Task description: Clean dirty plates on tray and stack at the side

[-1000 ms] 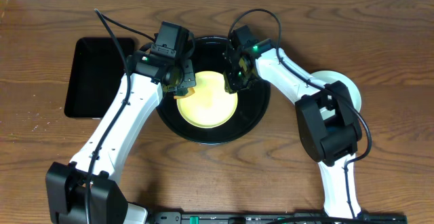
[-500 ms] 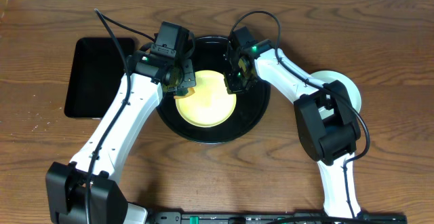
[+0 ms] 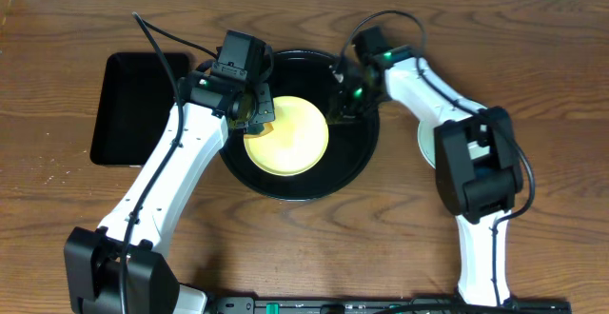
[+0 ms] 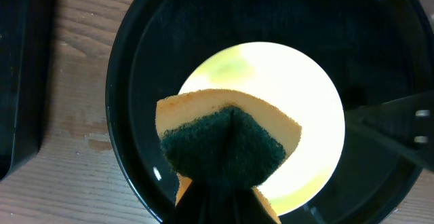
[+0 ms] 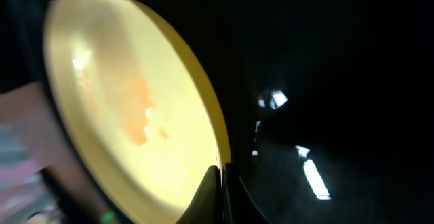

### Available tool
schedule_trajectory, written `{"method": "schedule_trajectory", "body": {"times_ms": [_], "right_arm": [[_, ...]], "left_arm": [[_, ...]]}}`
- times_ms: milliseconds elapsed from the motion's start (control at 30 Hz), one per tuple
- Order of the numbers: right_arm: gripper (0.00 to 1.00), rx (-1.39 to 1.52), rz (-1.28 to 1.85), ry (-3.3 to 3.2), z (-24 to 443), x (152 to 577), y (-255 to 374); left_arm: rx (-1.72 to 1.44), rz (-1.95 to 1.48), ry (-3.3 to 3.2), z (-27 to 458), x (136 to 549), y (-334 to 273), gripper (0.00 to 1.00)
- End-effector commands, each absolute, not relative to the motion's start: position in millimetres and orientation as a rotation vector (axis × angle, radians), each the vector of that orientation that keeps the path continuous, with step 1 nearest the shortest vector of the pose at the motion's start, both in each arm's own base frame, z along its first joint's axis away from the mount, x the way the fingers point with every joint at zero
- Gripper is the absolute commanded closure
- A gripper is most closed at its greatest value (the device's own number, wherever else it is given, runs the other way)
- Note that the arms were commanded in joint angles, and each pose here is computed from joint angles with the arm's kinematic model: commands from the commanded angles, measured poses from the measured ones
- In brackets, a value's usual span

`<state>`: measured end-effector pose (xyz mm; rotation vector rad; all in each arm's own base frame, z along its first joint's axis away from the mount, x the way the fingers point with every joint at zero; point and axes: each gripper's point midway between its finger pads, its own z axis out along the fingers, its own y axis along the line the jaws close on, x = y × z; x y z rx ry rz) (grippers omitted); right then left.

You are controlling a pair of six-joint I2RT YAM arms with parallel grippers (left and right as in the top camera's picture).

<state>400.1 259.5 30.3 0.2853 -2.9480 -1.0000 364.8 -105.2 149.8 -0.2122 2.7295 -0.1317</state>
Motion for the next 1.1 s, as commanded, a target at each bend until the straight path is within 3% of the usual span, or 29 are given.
{"method": "schedule_trajectory", "body": {"times_ms": [0, 233, 367, 533, 767, 933, 1067], "right_arm": [[0.99, 0.348, -1.261, -2.865, 68.7, 401.7, 264.9], [0.98, 0.335, -1.208, -2.896, 63.7, 405.1, 251.7], [0.69, 0.381, -1.027, -2.986, 49.2, 405.0, 251.5], [0.54, 0.509, -0.74, -3.113, 32.3, 402.4, 261.8], [0.55, 0.683, -0.409, -3.323, 24.6, 419.8, 281.4], [0.62, 0.729, -0.227, -3.429, 15.5, 431.5, 291.9], [0.75, 0.747, -0.159, -3.422, 1.2, 428.9, 293.7]], "left_arm": [[-0.197, -0.116, 2.736, 146.9, 365.2, -102.6, 0.92], [-0.197, -0.117, 2.736, 146.9, 365.3, -102.6, 0.93], [-0.197, -0.116, 2.735, 147.0, 365.5, -102.6, 0.92], [-0.197, -0.117, 2.736, 147.0, 365.4, -102.6, 0.93], [-0.197, -0.117, 2.736, 146.9, 365.3, -102.6, 0.92], [-0.197, -0.116, 2.736, 146.9, 365.2, -102.5, 0.93], [-0.197, -0.116, 2.736, 146.9, 365.3, -102.5, 0.93]]}}
